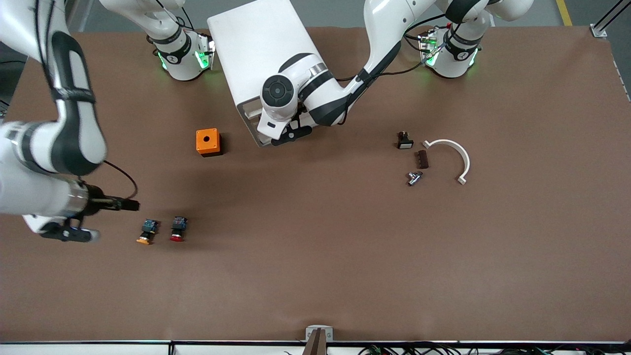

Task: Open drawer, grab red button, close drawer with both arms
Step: 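Set down the red button with the right gripper while the left gripper shuts the drawer, then draw the left gripper back from the closed drawer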

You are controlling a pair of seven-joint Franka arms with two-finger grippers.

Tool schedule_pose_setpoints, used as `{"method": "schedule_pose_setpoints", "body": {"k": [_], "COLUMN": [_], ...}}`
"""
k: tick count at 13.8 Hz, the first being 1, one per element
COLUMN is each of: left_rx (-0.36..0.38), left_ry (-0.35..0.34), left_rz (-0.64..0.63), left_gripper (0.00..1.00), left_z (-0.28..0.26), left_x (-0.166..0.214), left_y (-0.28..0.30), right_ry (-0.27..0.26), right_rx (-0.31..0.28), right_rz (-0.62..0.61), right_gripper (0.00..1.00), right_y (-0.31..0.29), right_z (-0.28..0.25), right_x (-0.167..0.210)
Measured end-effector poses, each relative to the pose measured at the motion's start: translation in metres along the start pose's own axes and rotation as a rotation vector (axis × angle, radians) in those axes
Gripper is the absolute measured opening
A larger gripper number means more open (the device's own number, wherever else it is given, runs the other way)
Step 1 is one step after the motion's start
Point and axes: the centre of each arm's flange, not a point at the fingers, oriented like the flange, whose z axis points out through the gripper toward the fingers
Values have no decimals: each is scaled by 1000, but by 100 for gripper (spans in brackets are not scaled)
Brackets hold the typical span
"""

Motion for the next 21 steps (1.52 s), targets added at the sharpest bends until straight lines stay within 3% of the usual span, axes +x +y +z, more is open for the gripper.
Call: {"method": "schedule_pose_setpoints", "body": {"k": [3, 6, 10, 13, 17, 21], "left_rx": [1, 3, 0, -40, -120, -195], "left_ry": [-3, 10, 119, 183, 215, 248], "left_rz": [-5, -2, 23, -16, -110, -193], "left_gripper": [100, 100, 100, 100, 100, 100], "left_z": [1, -1, -20, -63, -134, -196], "left_x": [1, 4, 20, 60, 127, 170], "left_y": [0, -1, -4, -17, -53, -90], "right_ry": [18, 34, 65, 71, 70, 92], "right_rx": [11, -31, -57, -60, -64, -64], "right_rz": [-11, -41, -56, -58, -83, -84], "right_gripper": [100, 100, 100, 100, 100, 100], "right_y": [15, 7, 5, 5, -9, -11], "right_z": [-60, -100, -126, -124, -121, -131], "right_x": [-35, -70, -104, -106, -106, -106]}}
